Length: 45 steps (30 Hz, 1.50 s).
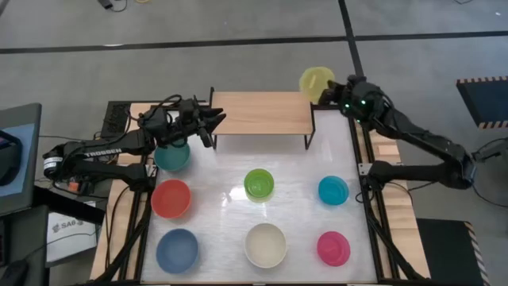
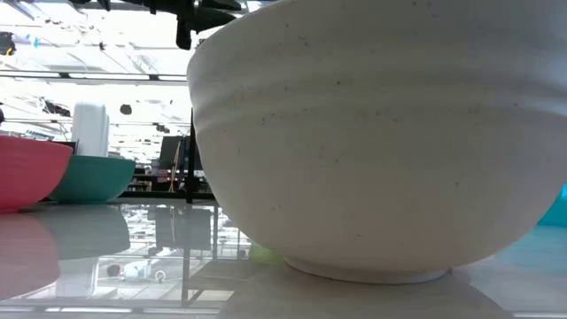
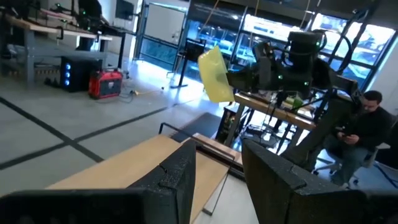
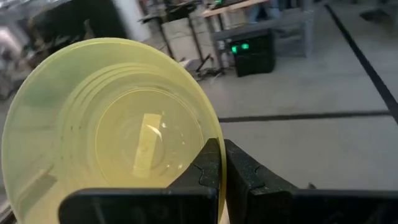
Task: Place and stack bowls onto a shelf
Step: Put the yellow bowl on the shelf
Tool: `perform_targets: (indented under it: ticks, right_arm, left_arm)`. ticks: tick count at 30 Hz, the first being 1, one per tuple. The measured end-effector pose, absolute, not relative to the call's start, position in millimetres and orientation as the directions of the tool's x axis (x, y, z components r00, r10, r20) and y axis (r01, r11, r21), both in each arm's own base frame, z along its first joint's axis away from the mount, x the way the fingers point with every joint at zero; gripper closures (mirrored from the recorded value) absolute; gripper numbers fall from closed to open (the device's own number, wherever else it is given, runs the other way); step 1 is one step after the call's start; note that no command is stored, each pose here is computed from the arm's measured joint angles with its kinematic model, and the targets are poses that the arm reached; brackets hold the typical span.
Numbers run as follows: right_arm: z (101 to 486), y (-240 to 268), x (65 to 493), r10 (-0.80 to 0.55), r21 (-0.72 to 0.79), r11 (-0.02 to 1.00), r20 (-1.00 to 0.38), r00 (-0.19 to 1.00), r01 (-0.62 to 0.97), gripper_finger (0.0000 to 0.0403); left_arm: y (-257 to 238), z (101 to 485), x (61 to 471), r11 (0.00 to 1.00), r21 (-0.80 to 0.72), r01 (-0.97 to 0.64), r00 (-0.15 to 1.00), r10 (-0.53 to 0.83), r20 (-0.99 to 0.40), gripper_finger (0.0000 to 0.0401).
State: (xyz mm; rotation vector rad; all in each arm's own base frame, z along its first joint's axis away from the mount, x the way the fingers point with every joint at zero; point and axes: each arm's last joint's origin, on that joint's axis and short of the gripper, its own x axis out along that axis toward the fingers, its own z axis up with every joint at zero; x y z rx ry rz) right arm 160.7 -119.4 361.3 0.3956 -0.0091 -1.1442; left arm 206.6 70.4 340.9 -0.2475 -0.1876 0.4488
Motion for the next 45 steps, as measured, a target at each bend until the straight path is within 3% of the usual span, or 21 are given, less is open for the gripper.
perform_targets:
  ticks: [7, 17, 27, 34, 45]
  right_arm:
    - [367, -114, 205, -0.823, 0.127, 0.500, -0.237, 0.516, 0.856, 0.0377]
    - [356, -101, 244, -0.692, 0.028, 0.679, -0.310, 0.653, 0.733, 0.0376]
    - [353, -96, 253, -0.696, -0.031, 0.690, -0.301, 0.652, 0.723, 0.0376]
    - [354, -92, 251, -0.794, -0.082, 0.583, -0.270, 0.545, 0.809, 0.0376]
    - [354, -84, 254, -0.811, -0.029, 0.548, -0.260, 0.523, 0.836, 0.0376]
  left_arm:
    - [72, 338, 215, 0.881, -0.271, -0.388, 0.891, 0.434, 0.132, 0.0287]
    - [69, 327, 252, 0.912, -0.185, -0.367, 0.911, 0.393, 0.129, 0.0287]
    - [72, 354, 291, 0.833, 0.120, -0.540, 0.839, 0.544, 0.002, 0.0239]
    - [84, 358, 320, 0.792, 0.143, -0.594, 0.799, 0.601, -0.008, 0.0219]
    - [88, 341, 354, 0.725, 0.229, -0.649, 0.732, 0.677, -0.068, 0.0228]
